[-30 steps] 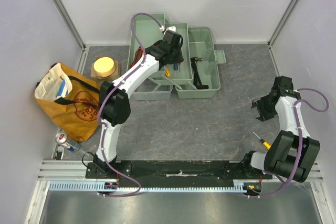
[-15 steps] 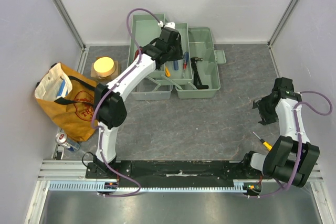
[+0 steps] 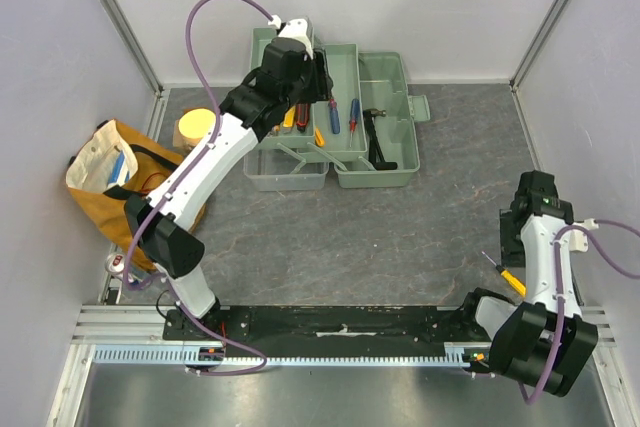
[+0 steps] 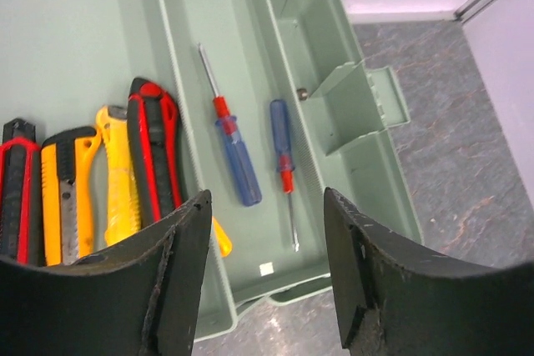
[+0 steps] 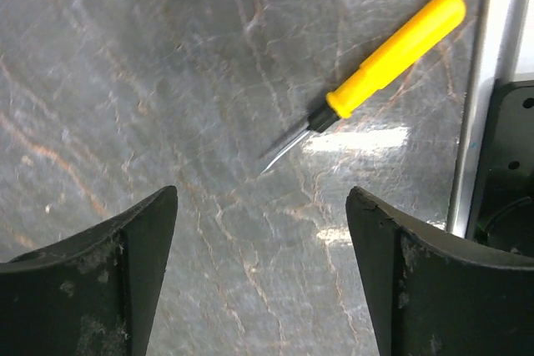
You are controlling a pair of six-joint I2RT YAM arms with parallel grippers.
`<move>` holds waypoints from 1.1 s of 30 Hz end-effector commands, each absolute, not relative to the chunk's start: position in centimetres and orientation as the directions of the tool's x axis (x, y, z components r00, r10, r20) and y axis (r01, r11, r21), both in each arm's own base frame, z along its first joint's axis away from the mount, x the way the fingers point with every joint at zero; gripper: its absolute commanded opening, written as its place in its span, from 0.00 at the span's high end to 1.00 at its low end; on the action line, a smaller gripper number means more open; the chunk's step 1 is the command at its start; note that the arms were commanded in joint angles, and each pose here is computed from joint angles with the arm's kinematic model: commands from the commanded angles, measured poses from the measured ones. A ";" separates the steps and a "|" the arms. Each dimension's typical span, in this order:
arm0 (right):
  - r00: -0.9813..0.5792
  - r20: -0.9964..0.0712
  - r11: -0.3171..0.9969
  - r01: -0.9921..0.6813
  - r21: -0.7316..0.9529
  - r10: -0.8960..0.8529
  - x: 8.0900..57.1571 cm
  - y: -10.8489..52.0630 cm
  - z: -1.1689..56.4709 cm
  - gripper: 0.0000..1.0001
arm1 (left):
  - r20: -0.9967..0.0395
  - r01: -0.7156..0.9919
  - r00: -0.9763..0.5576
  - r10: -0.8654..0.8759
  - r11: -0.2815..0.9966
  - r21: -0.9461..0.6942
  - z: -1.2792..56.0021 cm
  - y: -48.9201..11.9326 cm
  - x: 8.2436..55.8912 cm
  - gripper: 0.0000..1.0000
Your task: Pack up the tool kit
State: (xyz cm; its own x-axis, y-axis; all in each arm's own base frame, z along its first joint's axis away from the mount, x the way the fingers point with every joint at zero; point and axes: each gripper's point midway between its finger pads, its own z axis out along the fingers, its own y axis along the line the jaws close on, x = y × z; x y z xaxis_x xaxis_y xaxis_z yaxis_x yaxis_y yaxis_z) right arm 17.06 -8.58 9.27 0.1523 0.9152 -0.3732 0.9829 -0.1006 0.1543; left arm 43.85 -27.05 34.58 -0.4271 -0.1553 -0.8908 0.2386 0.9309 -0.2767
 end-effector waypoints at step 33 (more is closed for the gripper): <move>0.464 -0.462 -0.510 0.860 0.029 0.756 12.7 -11.3 1.5 0.36 | -0.747 0.190 -0.631 -0.208 0.892 -0.409 28.1 -23.3 44.5 0.39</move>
State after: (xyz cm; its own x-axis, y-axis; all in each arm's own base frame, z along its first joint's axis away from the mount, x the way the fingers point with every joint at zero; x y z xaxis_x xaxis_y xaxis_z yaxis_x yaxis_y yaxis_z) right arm 13.01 -10.81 2.35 0.4155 0.7909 -0.4493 0.8894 -0.4568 0.0185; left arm 44.15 -23.24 28.24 -0.6084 -0.1589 -0.7775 0.2013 0.9168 -0.3449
